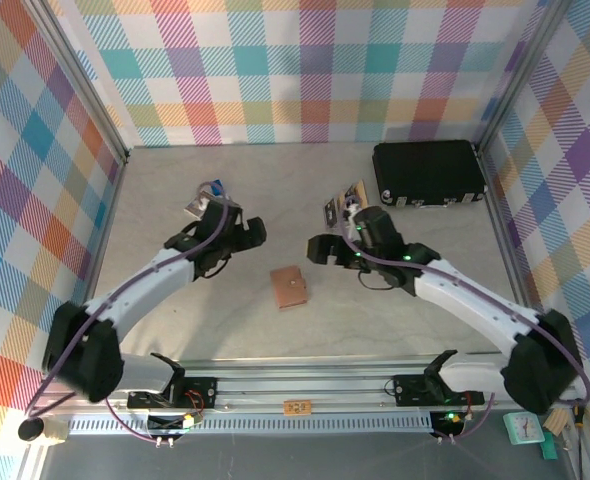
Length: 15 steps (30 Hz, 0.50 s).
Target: Put the credit cards into the card holder
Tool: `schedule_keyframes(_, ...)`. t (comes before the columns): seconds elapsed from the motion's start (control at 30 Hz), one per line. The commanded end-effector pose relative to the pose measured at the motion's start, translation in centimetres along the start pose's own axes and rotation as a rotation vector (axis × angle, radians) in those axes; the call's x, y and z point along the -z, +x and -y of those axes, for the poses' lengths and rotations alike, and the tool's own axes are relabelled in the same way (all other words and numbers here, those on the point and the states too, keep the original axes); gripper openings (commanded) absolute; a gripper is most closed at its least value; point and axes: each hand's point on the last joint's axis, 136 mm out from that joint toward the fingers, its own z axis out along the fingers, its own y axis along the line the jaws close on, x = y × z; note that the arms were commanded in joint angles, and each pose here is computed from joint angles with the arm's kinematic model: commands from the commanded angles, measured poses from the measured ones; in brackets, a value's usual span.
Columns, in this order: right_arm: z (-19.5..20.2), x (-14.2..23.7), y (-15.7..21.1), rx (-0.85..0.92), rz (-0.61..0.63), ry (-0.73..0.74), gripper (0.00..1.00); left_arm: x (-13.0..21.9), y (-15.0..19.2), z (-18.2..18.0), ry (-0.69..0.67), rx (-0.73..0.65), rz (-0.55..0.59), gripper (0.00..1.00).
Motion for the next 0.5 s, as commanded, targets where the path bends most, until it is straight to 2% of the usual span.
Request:
schedule_keyframes(0.0, 4.4, 2.7, 0.5, -0.005, 0.024, 0.147, 0.99, 2.3, -1.9, -1.2, 0.032, -0.018, 0.13, 1.0)
schedule_keyframes(0.13, 8.9, 7.2, -1.8, -0.008, 0.169, 0.363, 0.99, 5.8, -3.5, -3.4, 0.009, -0.06, 0.322, 1.0)
schedule_keyframes(0.23, 12.3, 10.8, -3.6, -0.038, 0.318, 0.542, 0.99, 7.3, -4.2, -5.0, -0.043, -0.119, 0.419, 1.0)
schedule_keyframes(0.37, 15.8, 14.2, -5.8, -0.037, 0.561, 0.724, 0.99, 7.4, -4.2, -8.1, -0.212, -0.209, 0.427, 1.0)
schedule_keyframes(0.47, 18.3, 15.1, -7.0, -0.031, 0.662, 0.814, 0.99, 6.9, -4.5, -10.6, -0.279, -0.188, 0.423, 1.0)
